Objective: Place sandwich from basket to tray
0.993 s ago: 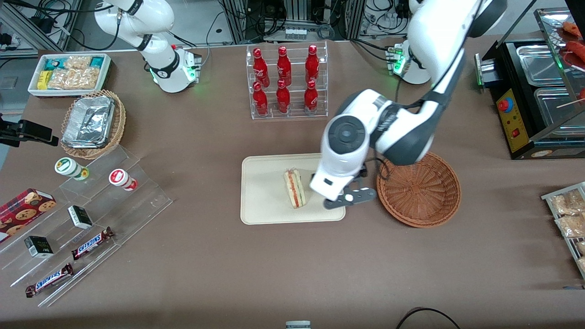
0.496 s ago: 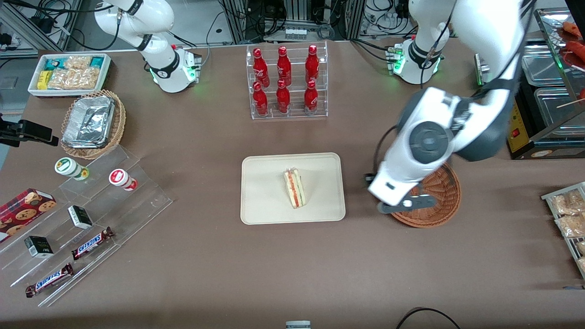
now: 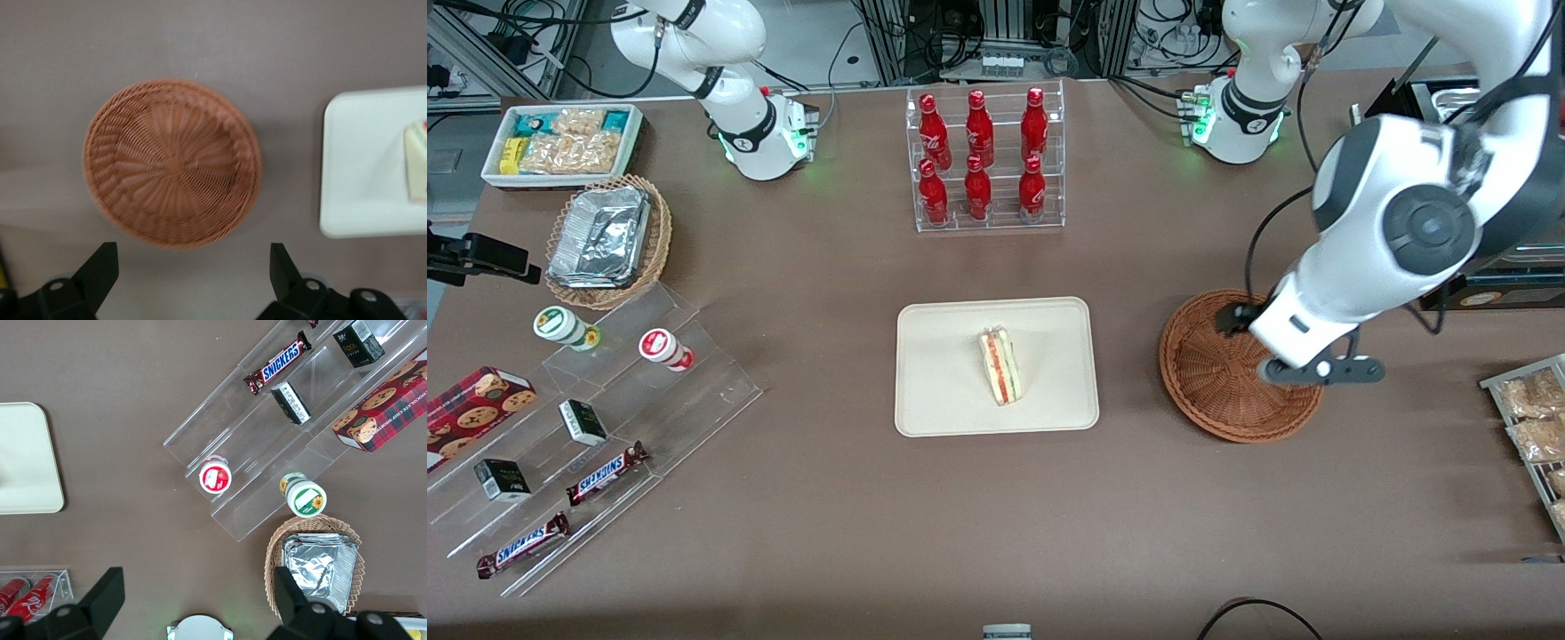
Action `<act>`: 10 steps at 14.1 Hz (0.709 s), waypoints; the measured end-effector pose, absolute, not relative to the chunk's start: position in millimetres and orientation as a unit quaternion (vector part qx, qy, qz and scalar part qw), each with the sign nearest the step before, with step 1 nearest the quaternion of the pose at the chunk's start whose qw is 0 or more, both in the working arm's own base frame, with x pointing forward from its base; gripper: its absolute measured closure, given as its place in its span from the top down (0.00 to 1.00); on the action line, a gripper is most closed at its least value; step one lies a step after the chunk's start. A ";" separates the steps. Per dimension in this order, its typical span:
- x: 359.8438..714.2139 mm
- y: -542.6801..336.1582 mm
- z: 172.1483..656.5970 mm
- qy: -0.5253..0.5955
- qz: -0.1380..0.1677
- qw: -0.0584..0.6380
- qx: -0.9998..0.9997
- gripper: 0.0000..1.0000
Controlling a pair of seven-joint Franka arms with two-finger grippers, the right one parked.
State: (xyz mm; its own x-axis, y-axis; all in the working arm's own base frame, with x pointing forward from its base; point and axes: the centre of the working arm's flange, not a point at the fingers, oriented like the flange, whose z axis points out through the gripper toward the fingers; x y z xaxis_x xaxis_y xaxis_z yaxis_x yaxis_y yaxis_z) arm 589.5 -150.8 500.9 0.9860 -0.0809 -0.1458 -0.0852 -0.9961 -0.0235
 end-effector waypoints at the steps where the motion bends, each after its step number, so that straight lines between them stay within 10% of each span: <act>1: 583.2 -135.6 512.1 0.057 0.080 0.011 -0.995 1.00; 10: 542.9 -16.9 600.2 0.076 0.101 0.004 -0.992 1.00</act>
